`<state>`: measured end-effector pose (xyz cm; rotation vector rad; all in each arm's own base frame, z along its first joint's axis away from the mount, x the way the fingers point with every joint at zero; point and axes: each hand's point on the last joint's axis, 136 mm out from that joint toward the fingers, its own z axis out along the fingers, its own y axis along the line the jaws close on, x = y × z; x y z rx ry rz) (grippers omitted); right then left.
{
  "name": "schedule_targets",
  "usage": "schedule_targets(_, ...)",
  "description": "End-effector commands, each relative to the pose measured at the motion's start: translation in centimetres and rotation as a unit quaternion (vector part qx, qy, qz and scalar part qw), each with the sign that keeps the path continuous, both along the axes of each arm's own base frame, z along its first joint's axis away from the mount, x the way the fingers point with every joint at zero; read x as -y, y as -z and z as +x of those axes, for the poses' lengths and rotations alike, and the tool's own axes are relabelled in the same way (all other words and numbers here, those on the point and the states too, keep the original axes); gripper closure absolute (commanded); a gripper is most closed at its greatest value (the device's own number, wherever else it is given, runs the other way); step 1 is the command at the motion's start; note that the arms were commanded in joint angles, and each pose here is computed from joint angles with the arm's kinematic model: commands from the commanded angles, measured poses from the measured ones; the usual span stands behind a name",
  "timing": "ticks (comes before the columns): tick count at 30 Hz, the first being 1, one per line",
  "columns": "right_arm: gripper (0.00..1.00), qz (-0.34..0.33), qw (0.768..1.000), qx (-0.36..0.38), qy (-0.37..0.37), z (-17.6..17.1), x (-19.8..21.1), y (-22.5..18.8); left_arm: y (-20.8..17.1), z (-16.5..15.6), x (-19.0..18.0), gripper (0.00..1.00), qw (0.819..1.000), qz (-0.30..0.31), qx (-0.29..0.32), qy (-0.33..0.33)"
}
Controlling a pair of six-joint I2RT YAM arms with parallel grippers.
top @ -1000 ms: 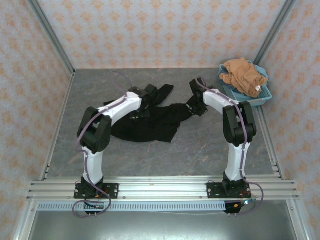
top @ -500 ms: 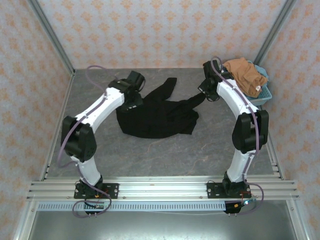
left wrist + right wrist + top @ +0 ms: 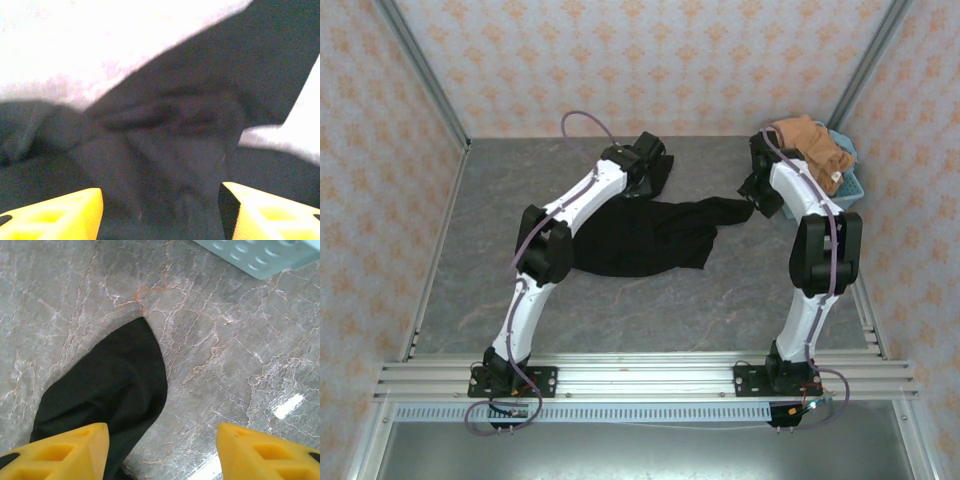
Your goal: Fold and stack the t-shirts
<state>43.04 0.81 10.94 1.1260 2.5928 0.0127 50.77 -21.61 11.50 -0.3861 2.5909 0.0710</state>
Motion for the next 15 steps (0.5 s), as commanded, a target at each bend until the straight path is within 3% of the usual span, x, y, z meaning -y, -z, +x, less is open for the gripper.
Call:
schedule_targets(1,0.39,0.009,1.0,0.001,-0.008,-2.0,-0.7,-1.3,0.2,2.0,-0.8,0.36,0.999,0.026,0.022,-0.021)
schedule_targets(15,0.39,0.038,0.999,0.018,-0.015,-4.9,-1.5,-2.4,5.5,3.1,-0.2,0.4,0.999,0.016,-0.021,-0.019)
